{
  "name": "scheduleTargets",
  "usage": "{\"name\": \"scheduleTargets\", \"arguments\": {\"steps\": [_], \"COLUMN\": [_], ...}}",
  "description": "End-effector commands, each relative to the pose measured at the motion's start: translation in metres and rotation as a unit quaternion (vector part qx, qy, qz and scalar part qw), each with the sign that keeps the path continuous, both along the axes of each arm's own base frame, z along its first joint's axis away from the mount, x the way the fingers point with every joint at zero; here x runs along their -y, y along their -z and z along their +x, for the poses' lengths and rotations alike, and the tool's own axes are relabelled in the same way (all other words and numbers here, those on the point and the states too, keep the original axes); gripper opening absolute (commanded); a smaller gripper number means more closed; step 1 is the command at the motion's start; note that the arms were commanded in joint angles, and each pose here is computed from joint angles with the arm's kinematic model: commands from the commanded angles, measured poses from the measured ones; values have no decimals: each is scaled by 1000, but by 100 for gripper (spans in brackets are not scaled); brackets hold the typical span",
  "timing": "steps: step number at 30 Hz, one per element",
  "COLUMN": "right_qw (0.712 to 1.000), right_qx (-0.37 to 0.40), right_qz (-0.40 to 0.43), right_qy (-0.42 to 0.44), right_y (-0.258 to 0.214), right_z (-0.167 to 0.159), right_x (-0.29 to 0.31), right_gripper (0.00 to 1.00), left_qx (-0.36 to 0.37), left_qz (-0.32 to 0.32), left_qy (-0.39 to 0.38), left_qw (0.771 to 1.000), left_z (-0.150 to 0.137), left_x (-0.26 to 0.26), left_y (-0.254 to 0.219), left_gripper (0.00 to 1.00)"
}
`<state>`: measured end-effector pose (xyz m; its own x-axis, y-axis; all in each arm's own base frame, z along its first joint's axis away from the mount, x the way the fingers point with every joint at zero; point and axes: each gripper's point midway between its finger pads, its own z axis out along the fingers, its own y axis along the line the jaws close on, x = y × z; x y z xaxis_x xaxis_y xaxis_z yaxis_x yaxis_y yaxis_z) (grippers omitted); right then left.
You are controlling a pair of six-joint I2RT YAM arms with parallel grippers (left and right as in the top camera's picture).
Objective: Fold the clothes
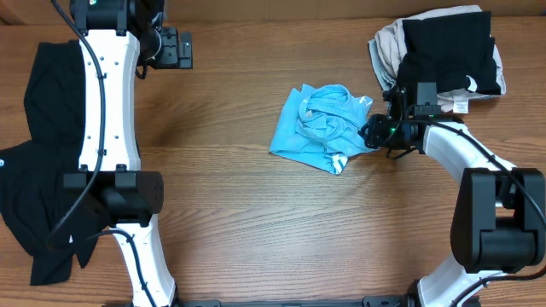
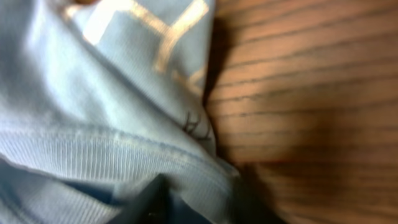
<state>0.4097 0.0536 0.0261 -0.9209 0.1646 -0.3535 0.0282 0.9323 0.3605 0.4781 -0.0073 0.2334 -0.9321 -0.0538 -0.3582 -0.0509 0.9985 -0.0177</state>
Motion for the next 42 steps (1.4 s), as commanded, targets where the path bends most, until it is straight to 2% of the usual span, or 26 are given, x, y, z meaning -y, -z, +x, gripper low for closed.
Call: {"name": "scheduleTargets", "arguments": {"steps": [1,3,8,19,23,28,29,30,32,34,37,42], "right_qw": [1000,1000,996,984,978,979,979,980,982,984,986,989], "right_qx": [-1,1,32,147,183,181,178,175,163,151,141,126], "right_qz": [5,11,75,95,91,81,81,81,78,75,67,49], "right_qy": [0,10,-20,-42,-33,-43,-49,-53,-59,-60,-61,-64], "right_y": [4,0,-47,-167,-174,-146,-139,-134,-124,-123,-135,-165], "right_z": [0,4,22,74,87,92,92,91,88,83,75,54], "right_x": [-3,-3,-26,-83,-112,-158,-165,-170,-176,-175,-168,-151], "right_gripper": [14,4,4,4,4,4,8,16,41,61,75,86], "left_qx": [12,12,13,13,13,13,13,13,13,12,13,14], "left_qz": [-3,-3,-3,-3,-1,-2,-2,-2,-2,-2,-2,-2], "left_qy": [11,11,11,12,15,15,15,15,15,15,15,15], "left_qw": [1000,1000,1000,1000,1000,1000,1000,1000,1000,1000,1000,1000], "left_z": [-1,-1,-1,-1,-1,-1,-1,-1,-1,-1,-1,-1], "left_x": [4,4,4,4,4,4,4,4,4,4,4,4], "left_y": [-10,-10,-10,-10,-10,-10,-10,-10,-10,-10,-10,-10], "left_gripper": [100,100,100,100,100,100,100,100,100,100,100,100]}}
